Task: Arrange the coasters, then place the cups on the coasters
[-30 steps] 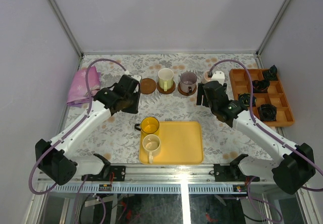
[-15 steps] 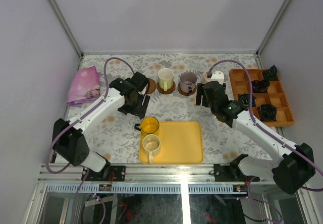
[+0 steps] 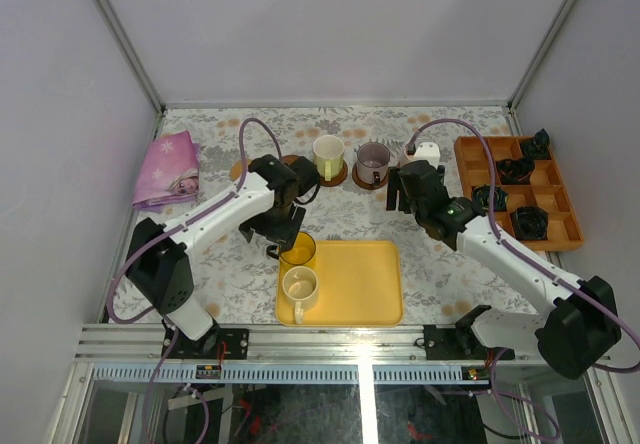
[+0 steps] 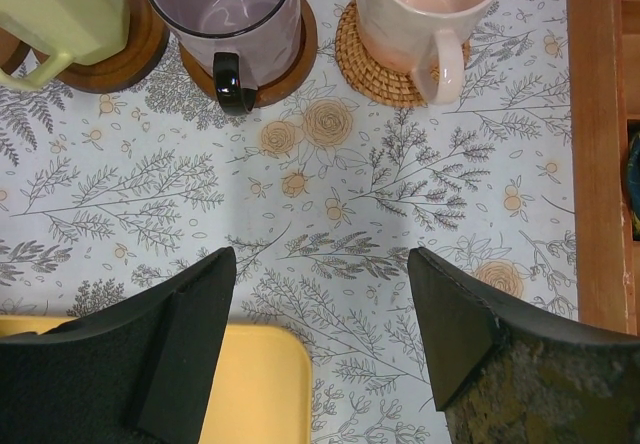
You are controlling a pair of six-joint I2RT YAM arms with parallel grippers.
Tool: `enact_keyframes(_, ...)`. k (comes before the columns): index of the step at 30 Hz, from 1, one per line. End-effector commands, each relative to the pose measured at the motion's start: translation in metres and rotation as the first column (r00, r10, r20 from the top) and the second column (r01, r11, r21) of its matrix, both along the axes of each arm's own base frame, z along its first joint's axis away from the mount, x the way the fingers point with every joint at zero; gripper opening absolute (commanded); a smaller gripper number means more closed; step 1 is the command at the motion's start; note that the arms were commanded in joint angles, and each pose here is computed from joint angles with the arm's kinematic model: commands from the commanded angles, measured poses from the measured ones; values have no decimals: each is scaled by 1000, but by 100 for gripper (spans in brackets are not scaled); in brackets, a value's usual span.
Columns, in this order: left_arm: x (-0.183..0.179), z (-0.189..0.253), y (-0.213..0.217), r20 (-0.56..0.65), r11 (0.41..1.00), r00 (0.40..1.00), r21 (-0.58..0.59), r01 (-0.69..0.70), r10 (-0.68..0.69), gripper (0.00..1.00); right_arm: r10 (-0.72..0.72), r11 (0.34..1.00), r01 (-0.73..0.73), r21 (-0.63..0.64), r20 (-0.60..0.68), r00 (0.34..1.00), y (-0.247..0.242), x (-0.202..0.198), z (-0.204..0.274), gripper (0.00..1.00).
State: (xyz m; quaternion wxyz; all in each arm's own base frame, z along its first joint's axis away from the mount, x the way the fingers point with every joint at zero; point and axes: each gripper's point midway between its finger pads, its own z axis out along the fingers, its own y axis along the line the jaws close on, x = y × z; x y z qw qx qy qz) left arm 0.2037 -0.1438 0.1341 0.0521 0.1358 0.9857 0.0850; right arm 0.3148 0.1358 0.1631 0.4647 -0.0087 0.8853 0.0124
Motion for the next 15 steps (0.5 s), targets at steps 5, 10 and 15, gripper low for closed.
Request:
enact_keyframes(5,-14,-7,11,-48,995,999,94,-15,19,72,11,999,-12,42,38,999,8,10,14,77)
enact_keyframes(10,-14,-24,7,-78,997,997,81,4,2,73,17,998,-19,52,35,999,11,11,14,77)
enact_keyframes(15,-6,-38,-12,-76,999,996,0,40,-40,74,20,998,-21,52,36,999,12,11,14,77)
